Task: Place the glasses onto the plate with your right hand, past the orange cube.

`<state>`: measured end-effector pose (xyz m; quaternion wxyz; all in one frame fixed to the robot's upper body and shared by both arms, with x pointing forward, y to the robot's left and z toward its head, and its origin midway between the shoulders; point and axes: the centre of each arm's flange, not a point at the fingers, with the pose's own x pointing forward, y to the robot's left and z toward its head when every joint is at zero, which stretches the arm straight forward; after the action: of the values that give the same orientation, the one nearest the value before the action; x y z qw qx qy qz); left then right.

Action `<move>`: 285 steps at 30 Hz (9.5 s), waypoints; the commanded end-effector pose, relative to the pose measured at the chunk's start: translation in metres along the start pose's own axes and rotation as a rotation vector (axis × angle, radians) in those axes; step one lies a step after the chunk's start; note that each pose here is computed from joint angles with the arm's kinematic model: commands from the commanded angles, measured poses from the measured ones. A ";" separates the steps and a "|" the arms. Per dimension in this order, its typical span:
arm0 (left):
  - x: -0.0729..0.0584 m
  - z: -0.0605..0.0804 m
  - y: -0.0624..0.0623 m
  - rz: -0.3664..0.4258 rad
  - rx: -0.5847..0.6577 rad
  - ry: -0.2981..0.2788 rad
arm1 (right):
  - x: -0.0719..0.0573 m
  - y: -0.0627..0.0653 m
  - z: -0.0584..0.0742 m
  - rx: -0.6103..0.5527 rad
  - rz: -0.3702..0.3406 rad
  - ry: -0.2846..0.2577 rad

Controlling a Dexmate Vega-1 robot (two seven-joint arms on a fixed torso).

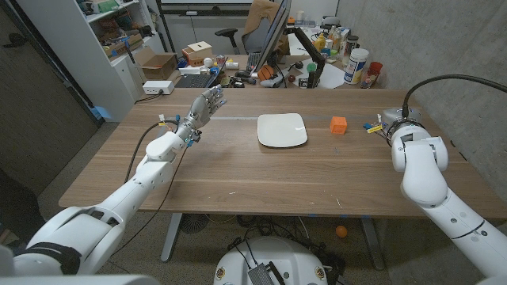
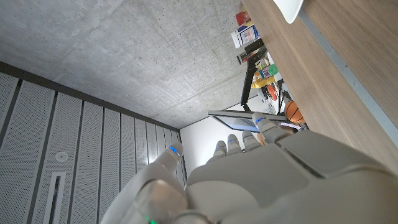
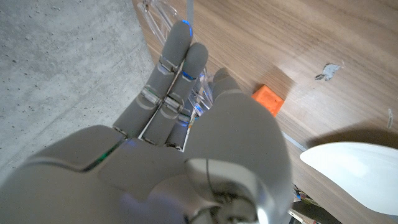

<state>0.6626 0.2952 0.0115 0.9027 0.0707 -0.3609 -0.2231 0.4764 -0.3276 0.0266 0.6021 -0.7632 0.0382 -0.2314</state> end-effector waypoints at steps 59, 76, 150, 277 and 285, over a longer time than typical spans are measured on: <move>-0.067 0.025 0.052 0.231 0.055 -0.020 | 0.010 -0.096 0.127 -0.145 -0.375 -0.478; -0.074 0.027 0.058 0.239 0.053 -0.030 | 0.016 -0.119 0.166 -0.175 -0.455 -0.572; -0.090 0.021 0.056 0.231 0.043 -0.023 | 0.062 -0.104 0.262 -0.230 -0.396 -0.759; -0.096 0.000 0.071 0.242 0.021 0.018 | 0.093 -0.052 0.323 -0.426 -0.183 -0.679; -0.095 0.000 0.070 0.239 0.019 0.016 | 0.093 -0.052 0.321 -0.433 -0.187 -0.670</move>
<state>0.6258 0.4021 -0.0273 0.9256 0.0385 -0.3608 -0.1076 0.6766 -0.0527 0.0480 0.3878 -0.9027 -0.1866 -0.0023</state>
